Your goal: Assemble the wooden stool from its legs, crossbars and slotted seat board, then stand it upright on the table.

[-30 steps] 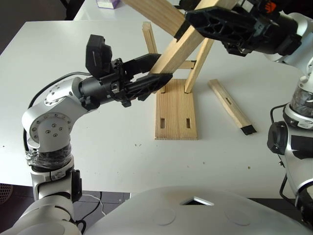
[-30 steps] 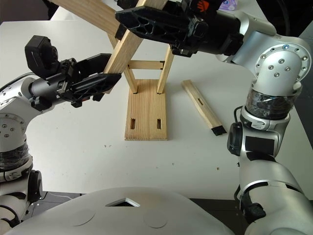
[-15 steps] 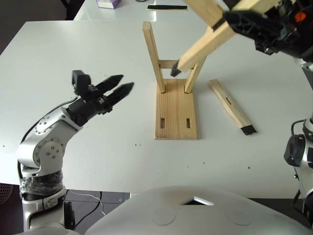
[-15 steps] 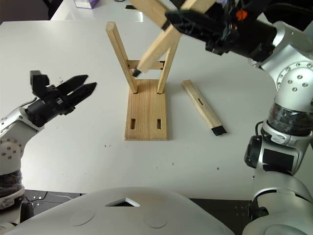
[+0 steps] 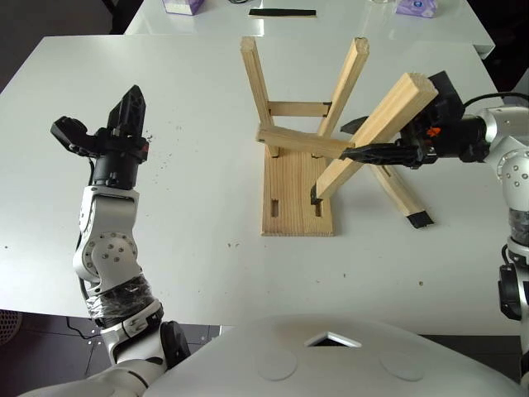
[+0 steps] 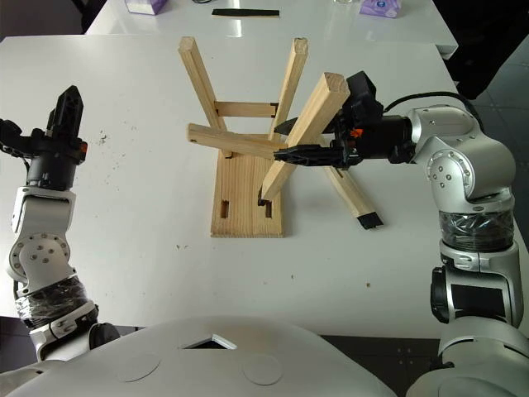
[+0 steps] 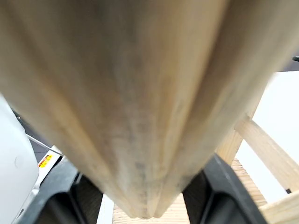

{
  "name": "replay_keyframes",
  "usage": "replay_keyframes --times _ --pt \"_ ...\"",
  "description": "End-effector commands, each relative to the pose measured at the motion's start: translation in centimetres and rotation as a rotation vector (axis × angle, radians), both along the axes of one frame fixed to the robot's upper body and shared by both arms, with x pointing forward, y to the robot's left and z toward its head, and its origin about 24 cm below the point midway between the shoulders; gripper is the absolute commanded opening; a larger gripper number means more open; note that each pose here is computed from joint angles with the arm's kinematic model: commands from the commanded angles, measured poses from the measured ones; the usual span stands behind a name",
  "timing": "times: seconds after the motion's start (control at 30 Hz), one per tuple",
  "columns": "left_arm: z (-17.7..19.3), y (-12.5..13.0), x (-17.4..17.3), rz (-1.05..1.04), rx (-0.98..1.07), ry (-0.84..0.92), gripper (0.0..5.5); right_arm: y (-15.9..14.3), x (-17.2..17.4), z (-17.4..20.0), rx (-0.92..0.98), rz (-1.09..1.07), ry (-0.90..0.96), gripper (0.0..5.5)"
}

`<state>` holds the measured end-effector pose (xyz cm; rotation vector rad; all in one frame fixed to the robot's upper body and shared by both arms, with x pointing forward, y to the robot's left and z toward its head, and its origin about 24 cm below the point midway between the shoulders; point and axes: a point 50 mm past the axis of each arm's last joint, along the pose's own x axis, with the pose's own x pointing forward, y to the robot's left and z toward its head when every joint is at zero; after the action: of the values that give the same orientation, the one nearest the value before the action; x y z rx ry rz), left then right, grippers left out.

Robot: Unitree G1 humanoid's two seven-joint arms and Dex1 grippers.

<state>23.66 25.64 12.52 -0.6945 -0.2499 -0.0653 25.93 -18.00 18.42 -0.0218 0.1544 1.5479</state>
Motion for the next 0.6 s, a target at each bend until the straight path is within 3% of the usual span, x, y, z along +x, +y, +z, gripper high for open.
replay_keyframes --times 0.03,0.6 --pt "-0.3 -0.5 -0.4 -0.013 0.019 0.024 3.16 0.4 -0.6 -0.4 -0.043 0.045 0.003 2.01" --pt "-0.5 -0.9 0.1 -0.058 0.047 0.036 3.16 0.3 1.0 -2.4 -0.084 0.009 0.02 2.01"
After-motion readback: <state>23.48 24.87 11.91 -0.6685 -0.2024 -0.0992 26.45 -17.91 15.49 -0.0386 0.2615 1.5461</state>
